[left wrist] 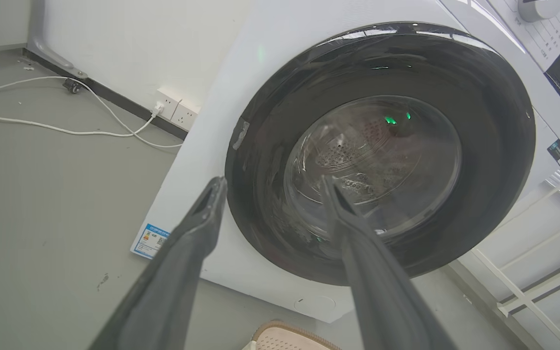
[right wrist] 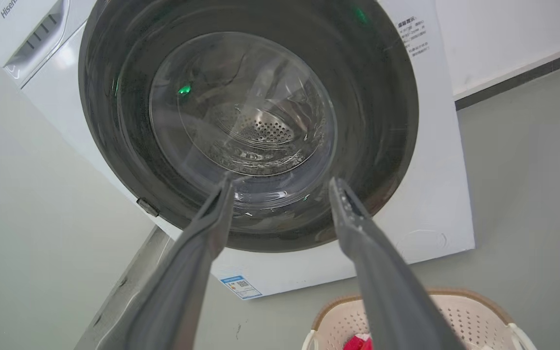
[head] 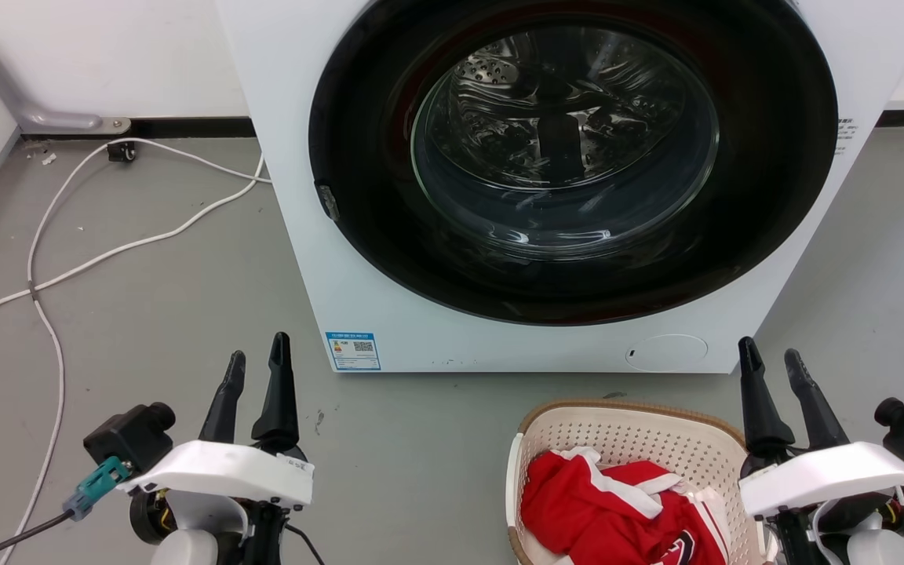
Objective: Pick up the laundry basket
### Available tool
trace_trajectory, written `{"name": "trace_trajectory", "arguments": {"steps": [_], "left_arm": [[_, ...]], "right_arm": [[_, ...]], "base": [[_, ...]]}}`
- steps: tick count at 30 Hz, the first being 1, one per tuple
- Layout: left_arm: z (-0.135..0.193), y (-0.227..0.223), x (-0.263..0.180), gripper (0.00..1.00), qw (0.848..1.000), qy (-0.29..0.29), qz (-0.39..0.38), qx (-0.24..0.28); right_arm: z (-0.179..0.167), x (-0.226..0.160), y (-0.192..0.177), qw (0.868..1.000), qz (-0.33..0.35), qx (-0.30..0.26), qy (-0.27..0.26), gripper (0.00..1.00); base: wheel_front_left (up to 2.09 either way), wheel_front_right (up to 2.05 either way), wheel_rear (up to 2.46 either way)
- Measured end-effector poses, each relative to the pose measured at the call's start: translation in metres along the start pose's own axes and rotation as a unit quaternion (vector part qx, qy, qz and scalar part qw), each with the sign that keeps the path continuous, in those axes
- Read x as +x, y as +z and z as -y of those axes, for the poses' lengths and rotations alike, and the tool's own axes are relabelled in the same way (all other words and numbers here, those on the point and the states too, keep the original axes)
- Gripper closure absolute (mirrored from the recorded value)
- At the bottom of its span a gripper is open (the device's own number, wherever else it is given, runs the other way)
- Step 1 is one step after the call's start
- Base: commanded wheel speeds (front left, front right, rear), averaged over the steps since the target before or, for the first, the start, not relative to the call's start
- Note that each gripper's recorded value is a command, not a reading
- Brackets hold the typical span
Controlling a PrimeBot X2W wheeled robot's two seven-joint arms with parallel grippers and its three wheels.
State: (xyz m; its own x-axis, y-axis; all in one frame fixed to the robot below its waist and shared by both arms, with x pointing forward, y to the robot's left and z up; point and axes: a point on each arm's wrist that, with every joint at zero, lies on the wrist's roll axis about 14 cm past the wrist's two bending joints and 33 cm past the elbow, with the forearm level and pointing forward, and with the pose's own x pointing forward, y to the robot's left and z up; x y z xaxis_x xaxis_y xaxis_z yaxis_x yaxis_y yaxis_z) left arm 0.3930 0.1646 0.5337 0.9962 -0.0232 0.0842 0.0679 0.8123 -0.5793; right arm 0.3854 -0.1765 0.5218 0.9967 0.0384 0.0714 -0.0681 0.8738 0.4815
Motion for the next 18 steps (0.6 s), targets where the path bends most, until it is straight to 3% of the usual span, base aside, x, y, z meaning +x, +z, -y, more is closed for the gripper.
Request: {"name": "trace_trajectory", "arguments": {"steps": [18], "left_arm": [[0.001,-0.002,-0.001,0.0,0.993,-0.01,0.007,0.115]], "right_arm": [[-0.001,-0.002,-0.013,0.993,-0.024,-0.116,0.012,0.0]], "base": [[0.0,0.0,0.0]]}}
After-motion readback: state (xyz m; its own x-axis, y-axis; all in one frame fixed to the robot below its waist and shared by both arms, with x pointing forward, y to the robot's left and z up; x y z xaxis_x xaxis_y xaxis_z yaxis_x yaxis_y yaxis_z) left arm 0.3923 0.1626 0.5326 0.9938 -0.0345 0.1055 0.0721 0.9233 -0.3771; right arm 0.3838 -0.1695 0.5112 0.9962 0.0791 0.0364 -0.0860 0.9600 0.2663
